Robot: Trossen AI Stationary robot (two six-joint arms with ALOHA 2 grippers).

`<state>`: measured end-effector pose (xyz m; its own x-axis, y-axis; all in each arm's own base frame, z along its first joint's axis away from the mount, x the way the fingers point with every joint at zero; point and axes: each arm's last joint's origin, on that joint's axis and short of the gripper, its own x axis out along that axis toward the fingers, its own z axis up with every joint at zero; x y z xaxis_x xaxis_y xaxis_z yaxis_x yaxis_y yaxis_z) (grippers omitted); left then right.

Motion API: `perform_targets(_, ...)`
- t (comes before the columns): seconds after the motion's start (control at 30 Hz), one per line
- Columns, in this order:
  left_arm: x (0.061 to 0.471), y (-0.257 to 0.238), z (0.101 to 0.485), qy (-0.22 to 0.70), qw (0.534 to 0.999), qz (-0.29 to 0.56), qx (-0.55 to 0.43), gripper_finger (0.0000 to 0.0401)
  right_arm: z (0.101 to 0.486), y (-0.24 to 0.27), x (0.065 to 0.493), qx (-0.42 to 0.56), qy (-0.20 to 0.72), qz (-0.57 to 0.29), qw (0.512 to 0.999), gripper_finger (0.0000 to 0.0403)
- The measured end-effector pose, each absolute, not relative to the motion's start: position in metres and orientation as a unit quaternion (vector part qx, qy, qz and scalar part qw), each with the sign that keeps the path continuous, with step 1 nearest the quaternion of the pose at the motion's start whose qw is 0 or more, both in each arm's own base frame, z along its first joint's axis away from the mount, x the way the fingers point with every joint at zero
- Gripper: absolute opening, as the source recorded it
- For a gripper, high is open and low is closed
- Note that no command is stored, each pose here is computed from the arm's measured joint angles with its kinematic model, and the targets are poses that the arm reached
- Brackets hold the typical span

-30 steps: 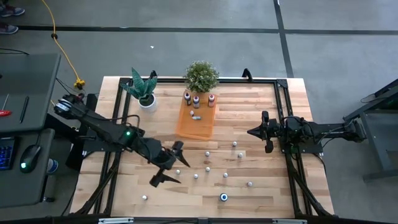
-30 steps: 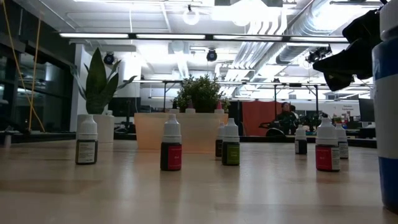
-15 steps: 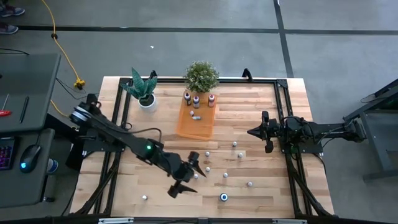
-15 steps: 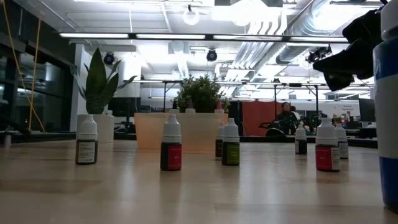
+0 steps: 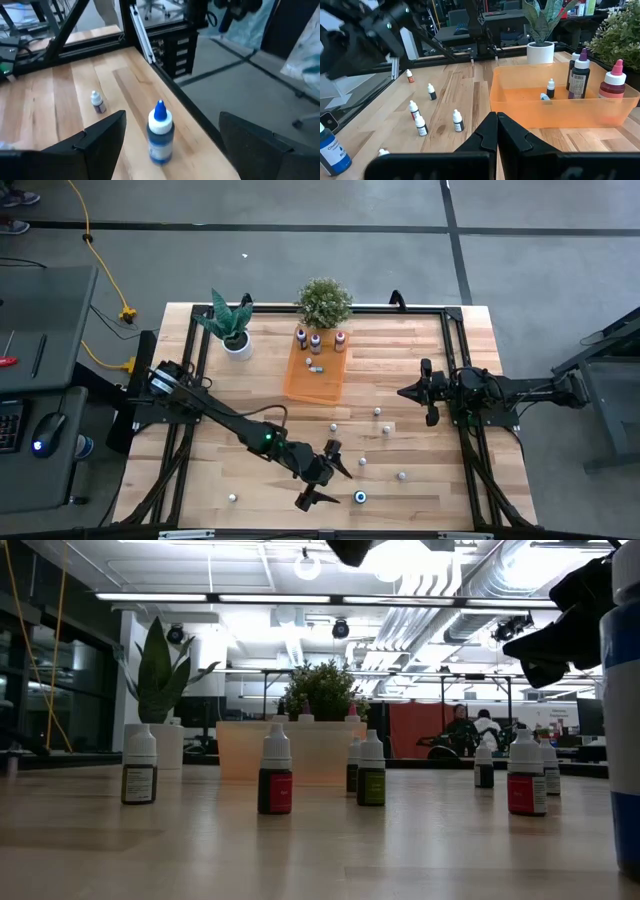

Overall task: Pick & Place food coloring
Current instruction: Put the large blue food coloring bottle into the orange bin

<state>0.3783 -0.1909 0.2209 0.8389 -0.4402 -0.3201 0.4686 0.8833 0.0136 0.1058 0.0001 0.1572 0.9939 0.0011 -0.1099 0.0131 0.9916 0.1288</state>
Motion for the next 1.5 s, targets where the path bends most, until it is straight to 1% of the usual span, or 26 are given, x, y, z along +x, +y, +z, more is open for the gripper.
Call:
perform_targets(0.13,0.385,-0.193,0.213,0.156,0.959,-0.236,0.034,0.0314,0.157,0.0,0.106,0.065,0.054,-0.003,0.996,0.0)
perform_targets(0.27,0.394,-0.194,0.206,0.182,0.955,-0.231,0.04,0.0314,0.157,0.0,0.106,0.065,0.054,-0.003,0.996,0.0)
perform_targets(0.33,0.395,-0.195,0.207,0.213,0.948,-0.23,0.052,0.0314,0.157,0.0,0.106,0.065,0.055,-0.003,0.996,0.0)
perform_targets(0.53,0.406,-0.199,0.224,0.25,0.934,-0.226,0.116,0.0314,0.157,0.0,0.106,0.065,0.054,-0.003,0.996,0.0)
perform_targets(0.6,0.413,-0.201,0.23,0.245,0.936,-0.224,0.121,0.0314,0.157,0.0,0.106,0.065,0.054,-0.003,0.996,0.0)
perform_targets(0.7,0.417,-0.202,0.235,0.272,0.927,-0.223,0.127,0.0314,0.157,0.0,0.106,0.065,0.055,-0.003,0.996,0.0)
perform_targets(0.77,0.425,-0.206,0.24,0.273,0.927,-0.222,0.128,0.0314,0.157,0.0,0.106,0.065,0.054,-0.003,0.996,0.0)
perform_targets(0.83,0.424,-0.205,0.245,0.308,0.915,-0.223,0.136,0.0314,0.157,0.0,0.106,0.065,0.055,-0.003,0.996,0.0)
perform_targets(0.93,0.432,-0.209,0.252,0.322,0.91,-0.218,0.146,0.0314,0.157,0.0,0.106,0.065,0.054,-0.003,0.996,0.0)
perform_targets(1.0,0.43,-0.208,0.251,0.371,0.888,-0.218,0.162,0.0314,0.157,0.0,0.106,0.065,0.055,-0.003,0.996,0.0)
perform_targets(1.07,0.44,-0.212,0.256,0.363,0.892,-0.215,0.164,0.0314,0.157,0.0,0.106,0.065,0.055,-0.003,0.996,0.0)
perform_targets(1.13,0.44,-0.212,0.261,0.393,0.878,-0.211,0.173,0.0314,0.157,0.0,0.106,0.065,0.055,-0.003,0.996,0.0)
perform_targets(1.17,0.444,-0.215,0.265,0.386,0.882,-0.209,0.173,0.0314,0.157,0.0,0.106,0.065,0.054,-0.003,0.996,0.0)
perform_targets(1.33,0.456,-0.223,0.262,0.397,0.876,-0.209,0.177,0.0314,0.157,0.0,0.106,0.065,0.054,-0.003,0.996,0.0)
perform_targets(1.5,0.459,-0.227,0.262,0.411,0.868,-0.214,0.18,0.0314,0.157,0.0,0.106,0.065,0.054,-0.003,0.996,0.0)
